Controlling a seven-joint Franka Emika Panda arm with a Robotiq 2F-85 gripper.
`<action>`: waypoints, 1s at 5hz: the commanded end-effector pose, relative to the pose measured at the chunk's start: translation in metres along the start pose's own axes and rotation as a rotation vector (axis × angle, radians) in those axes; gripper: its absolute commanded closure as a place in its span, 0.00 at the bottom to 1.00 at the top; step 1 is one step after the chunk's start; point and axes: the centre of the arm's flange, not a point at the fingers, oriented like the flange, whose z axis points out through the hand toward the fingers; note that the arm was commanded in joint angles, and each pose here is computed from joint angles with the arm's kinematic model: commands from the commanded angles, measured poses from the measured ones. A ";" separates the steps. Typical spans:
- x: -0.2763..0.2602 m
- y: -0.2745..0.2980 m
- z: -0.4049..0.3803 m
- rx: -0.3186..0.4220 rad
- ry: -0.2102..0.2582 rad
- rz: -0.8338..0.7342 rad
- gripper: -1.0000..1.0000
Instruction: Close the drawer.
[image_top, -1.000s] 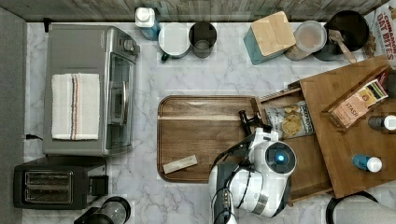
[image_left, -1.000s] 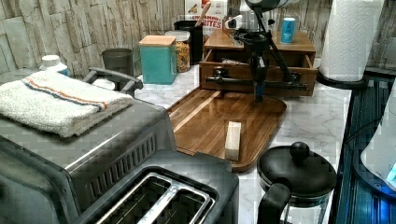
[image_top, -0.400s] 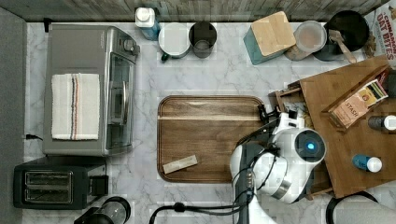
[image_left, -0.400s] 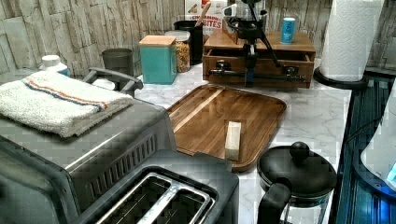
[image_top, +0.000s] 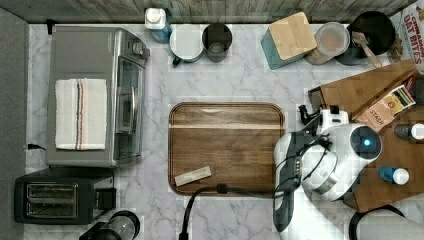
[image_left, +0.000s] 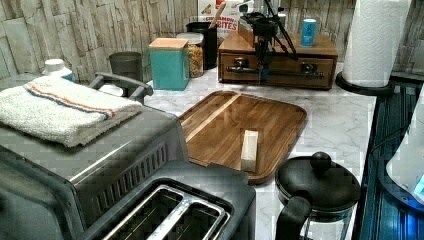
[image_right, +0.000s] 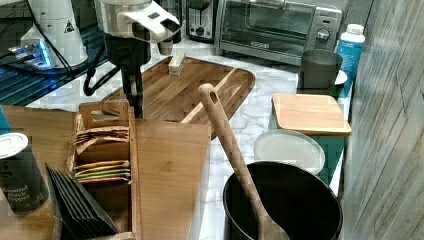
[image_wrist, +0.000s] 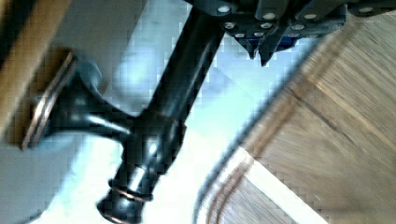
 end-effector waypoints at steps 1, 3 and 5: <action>-0.068 0.095 -0.153 -0.275 -0.035 0.211 1.00; -0.068 0.095 -0.153 -0.275 -0.035 0.211 1.00; -0.068 0.095 -0.153 -0.275 -0.036 0.211 1.00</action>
